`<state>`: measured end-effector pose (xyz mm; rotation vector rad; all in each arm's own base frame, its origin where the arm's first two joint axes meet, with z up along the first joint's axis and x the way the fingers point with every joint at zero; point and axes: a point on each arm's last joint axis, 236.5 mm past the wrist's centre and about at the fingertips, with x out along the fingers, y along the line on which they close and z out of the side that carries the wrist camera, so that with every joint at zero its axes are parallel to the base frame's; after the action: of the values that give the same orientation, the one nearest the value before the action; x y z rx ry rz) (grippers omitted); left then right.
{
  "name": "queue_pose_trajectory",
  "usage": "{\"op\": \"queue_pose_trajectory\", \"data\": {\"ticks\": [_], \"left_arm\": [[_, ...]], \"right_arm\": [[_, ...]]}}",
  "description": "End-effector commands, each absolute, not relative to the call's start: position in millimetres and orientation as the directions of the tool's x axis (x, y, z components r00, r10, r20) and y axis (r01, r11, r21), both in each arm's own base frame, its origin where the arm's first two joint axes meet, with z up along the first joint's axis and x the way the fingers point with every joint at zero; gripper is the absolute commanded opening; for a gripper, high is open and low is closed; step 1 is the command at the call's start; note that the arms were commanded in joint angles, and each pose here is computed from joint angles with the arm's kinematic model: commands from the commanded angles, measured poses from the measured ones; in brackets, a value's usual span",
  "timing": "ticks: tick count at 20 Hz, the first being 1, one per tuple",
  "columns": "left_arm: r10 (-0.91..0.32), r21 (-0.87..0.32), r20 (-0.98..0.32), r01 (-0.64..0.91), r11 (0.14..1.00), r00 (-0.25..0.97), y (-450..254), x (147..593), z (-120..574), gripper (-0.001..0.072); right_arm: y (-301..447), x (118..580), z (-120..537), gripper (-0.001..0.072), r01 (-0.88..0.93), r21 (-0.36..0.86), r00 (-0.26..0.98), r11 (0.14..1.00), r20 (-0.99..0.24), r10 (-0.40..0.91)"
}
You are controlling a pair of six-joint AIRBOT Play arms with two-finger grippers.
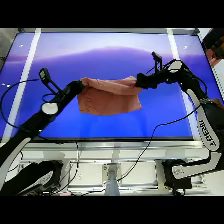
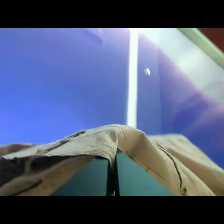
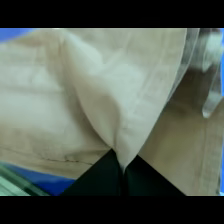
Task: Fold the clothes and pants, and hang the long-sleeved shirts on hangers.
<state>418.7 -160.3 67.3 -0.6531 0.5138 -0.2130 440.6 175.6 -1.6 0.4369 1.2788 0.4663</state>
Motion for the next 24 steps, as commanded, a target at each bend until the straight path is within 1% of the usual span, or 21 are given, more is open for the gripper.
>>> {"op": "queue_pose_trajectory", "data": {"ticks": [1,2,3,4,6,7,11,15,17,19,20,21,22,23,24], "left_arm": [[-0.55,-0.656,-0.493,0.127,0.744,0.674,-174.5,375.3,55.8,0.0017],[-0.564,-0.657,-0.555,0.093,0.748,0.611,-167.0,362.1,41.5,0.0017],[-0.553,-0.641,-0.628,0.039,0.767,0.547,-154.2,348.3,24.1,0.0017],[-0.521,-0.603,-0.709,-0.026,0.797,0.474,-137.2,332.0,4.9,0.0017],[-0.476,-0.535,-0.812,-0.101,0.839,0.338,-112.9,300.2,-19.4,0.0018],[-0.479,-0.526,-0.828,-0.108,0.844,0.291,-110.4,289.5,-23.8,0.0018],[-0.498,-0.531,-0.833,-0.097,0.842,0.239,-123.4,282.2,-32.8,0.0019],[-0.518,-0.533,-0.842,-0.083,0.842,0.15,-144.1,270.8,-50.9,0.0019],[-0.515,-0.524,-0.85,-0.077,0.848,0.11,-151.9,266.6,-62.7,0.0019],[-0.507,-0.515,-0.856,-0.083,0.853,0.097,-157.0,269.0,-76.0,0.002],[-0.51,-0.517,-0.855,-0.094,0.851,0.095,-159.1,270.6,-80.7,0.0033],[-0.52,-0.528,-0.849,-0.111,0.842,0.092,-161.7,271.5,-82.6,0.013],[-0.529,-0.537,-0.843,-0.122,0.834,0.092,-163.8,272.3,-82.4,0.0388],[-0.535,-0.544,-0.839,-0.125,0.83,0.098,-165.1,274.2,-80.3,0.0614],[-0.542,-0.551,-0.834,-0.125,0.825,0.1,-166.9,275.6,-77.5,0.0651]], "right_arm": [[173.7,402.4,-10.1,0.0008,-0.101,0.541,0.059,0.835,-0.834,0.548],[173.9,399.7,-10.2,0.0008,-0.101,0.543,0.047,0.834,-0.835,0.549],[173.6,398.4,-10.5,0.0007,-0.101,0.541,0.042,0.835,-0.836,0.547],[172.0,398.5,-11.5,0.0008,-0.103,0.535,0.042,0.839,-0.84,0.541],[167.3,398.4,-14.5,0.0008,-0.109,0.514,0.042,0.851,-0.853,0.521],[165.8,398.2,-15.4,0.0008,-0.11,0.508,0.041,0.854,-0.857,0.514],[164.4,384.9,-16.6,0.0008,-0.112,0.506,-0.015,0.855,-0.861,0.508],[158.2,369.4,-31.8,0.0008,-0.097,0.488,-0.068,0.867,-0.873,0.483],[148.0,368.2,-51.8,0.0008,-0.084,0.446,-0.056,0.891,-0.895,0.443],[144.3,372.6,-66.7,0.0009,-0.066,0.429,-0.018,0.901,-0.903,0.429],[143.6,374.8,-70.8,0.0029,-0.06,0.426,-0.003,0.903,-0.904,0.427],[143.5,375.9,-71.4,0.0149,-0.059,0.426,0.003,0.903,-0.904,0.426],[143.7,375.7,-70.8,0.0351,-0.06,0.427,0.001,0.902,-0.904,0.428],[144.1,375.6,-69.5,0.0575,-0.061,0.428,-0.001,0.902,-0.903,0.429],[144.6,372.7,-67.4,0.0662,-0.065,0.431,-0.016,0.9,-0.902,0.431]]}}
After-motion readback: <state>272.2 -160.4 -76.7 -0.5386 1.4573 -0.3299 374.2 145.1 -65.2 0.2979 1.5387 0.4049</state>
